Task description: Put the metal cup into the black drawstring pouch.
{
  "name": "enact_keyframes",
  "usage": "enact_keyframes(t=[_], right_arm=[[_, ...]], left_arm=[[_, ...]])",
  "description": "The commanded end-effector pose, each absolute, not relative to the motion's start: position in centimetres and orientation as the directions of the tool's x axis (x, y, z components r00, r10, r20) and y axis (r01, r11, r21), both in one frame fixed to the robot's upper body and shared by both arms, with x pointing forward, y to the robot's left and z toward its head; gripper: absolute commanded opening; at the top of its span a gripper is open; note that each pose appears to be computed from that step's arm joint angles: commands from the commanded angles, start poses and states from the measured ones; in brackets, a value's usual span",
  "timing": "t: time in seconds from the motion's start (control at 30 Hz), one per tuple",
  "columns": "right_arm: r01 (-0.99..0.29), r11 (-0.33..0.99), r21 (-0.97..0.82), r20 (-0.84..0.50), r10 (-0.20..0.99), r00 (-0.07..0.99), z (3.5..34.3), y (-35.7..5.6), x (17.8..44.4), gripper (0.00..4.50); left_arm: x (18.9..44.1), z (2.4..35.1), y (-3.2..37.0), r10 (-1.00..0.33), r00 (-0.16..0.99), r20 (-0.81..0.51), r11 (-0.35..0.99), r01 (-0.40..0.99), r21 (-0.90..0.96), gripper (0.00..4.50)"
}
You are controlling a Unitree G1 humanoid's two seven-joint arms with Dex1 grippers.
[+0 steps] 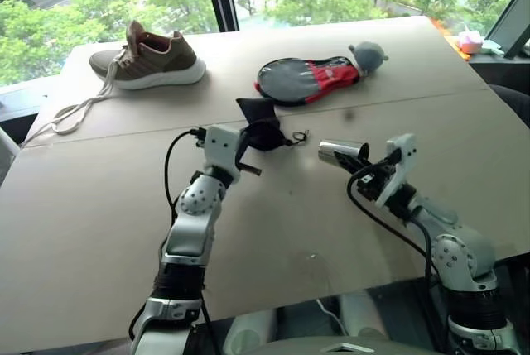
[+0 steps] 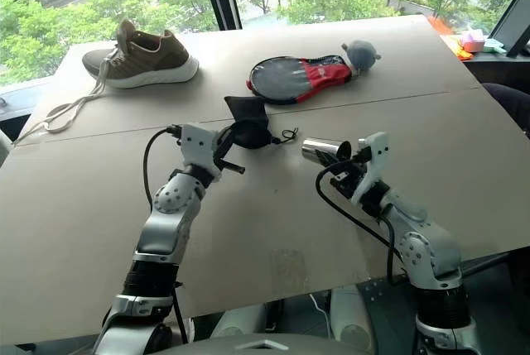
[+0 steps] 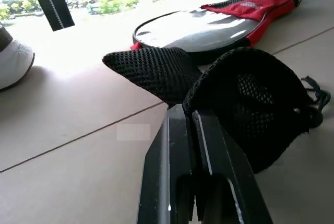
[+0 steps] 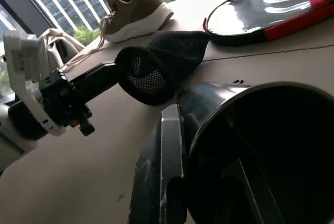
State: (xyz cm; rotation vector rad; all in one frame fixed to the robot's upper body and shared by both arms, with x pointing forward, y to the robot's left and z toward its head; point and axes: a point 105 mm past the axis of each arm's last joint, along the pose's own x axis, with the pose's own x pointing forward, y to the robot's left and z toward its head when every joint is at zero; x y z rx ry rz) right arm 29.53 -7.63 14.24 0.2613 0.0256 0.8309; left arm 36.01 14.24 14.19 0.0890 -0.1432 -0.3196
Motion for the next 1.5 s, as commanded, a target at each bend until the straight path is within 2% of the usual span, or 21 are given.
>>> enact_keyframes(t=[0.03, 0.17, 0.23, 0.33, 0.47, 0.77, 0.93, 1.13, 1.33, 1.43, 1.5], right_arm=[[-0.796, 0.593, 0.121, 0.151, 0.781, 0.606, 16.5, -5.7, 29.1, 0.00], [-0.829, 0.542, 0.141, 0.330, 0.763, 0.555, 20.7, -4.3, 29.2, 0.00], [-0.840, 0.521, 0.149, 0.399, 0.746, 0.534, 22.6, -3.8, 29.1, 0.00], [-0.858, 0.495, 0.138, 0.423, 0.754, 0.503, 23.5, -2.7, 28.8, 0.00], [-0.855, 0.505, 0.121, 0.364, 0.778, 0.511, 21.7, -1.5, 29.5, 0.00], [-0.742, 0.651, 0.161, 0.242, 0.703, 0.669, 16.0, -3.5, 32.7, 0.00], [-0.747, 0.646, 0.158, 0.280, 0.696, 0.661, 16.3, -3.0, 32.7, 0.00], [-0.775, 0.554, 0.304, 0.409, 0.659, 0.631, 18.4, -2.0, 32.4, 0.00], [-0.738, 0.301, 0.604, 0.475, 0.608, 0.637, 19.1, -2.0, 32.5, 0.00], [-0.749, 0.387, 0.537, 0.413, 0.654, 0.634, 18.1, -1.8, 32.8, 0.00], [-0.759, 0.563, 0.326, 0.291, 0.705, 0.647, 15.9, -1.5, 33.4, 0.00]], left_arm=[[35.3, 17.4, 12.9, -0.389, 0.898, 0.203, 0.905, 0.414, -0.098, 0.04], [34.7, 20.6, 12.4, -0.447, 0.855, 0.264, 0.829, 0.506, -0.236, 0.04], [34.7, 21.0, 12.4, -0.456, 0.853, 0.253, 0.819, 0.514, -0.256, 0.04], [34.6, 21.1, 11.8, -0.493, 0.838, 0.235, 0.780, 0.545, -0.307, 0.04], [34.1, 20.6, 10.4, -0.552, 0.808, 0.209, 0.727, 0.588, -0.355, 0.04], [33.5, 19.0, 9.8, -0.603, 0.783, 0.152, 0.675, 0.603, -0.426, 0.04], [32.6, 18.3, 9.0, -0.643, 0.755, 0.131, 0.636, 0.621, -0.457, 0.04], [31.9, 17.7, 8.8, -0.661, 0.742, 0.111, 0.624, 0.627, -0.467, 0.04], [31.1, 17.1, 8.5, -0.677, 0.729, 0.102, 0.612, 0.634, -0.473, 0.04], [30.9, 17.2, 8.4, -0.679, 0.726, 0.107, 0.608, 0.638, -0.472, 0.04], [31.0, 17.7, 8.5, -0.675, 0.726, 0.128, 0.604, 0.644, -0.470, 0.04]])
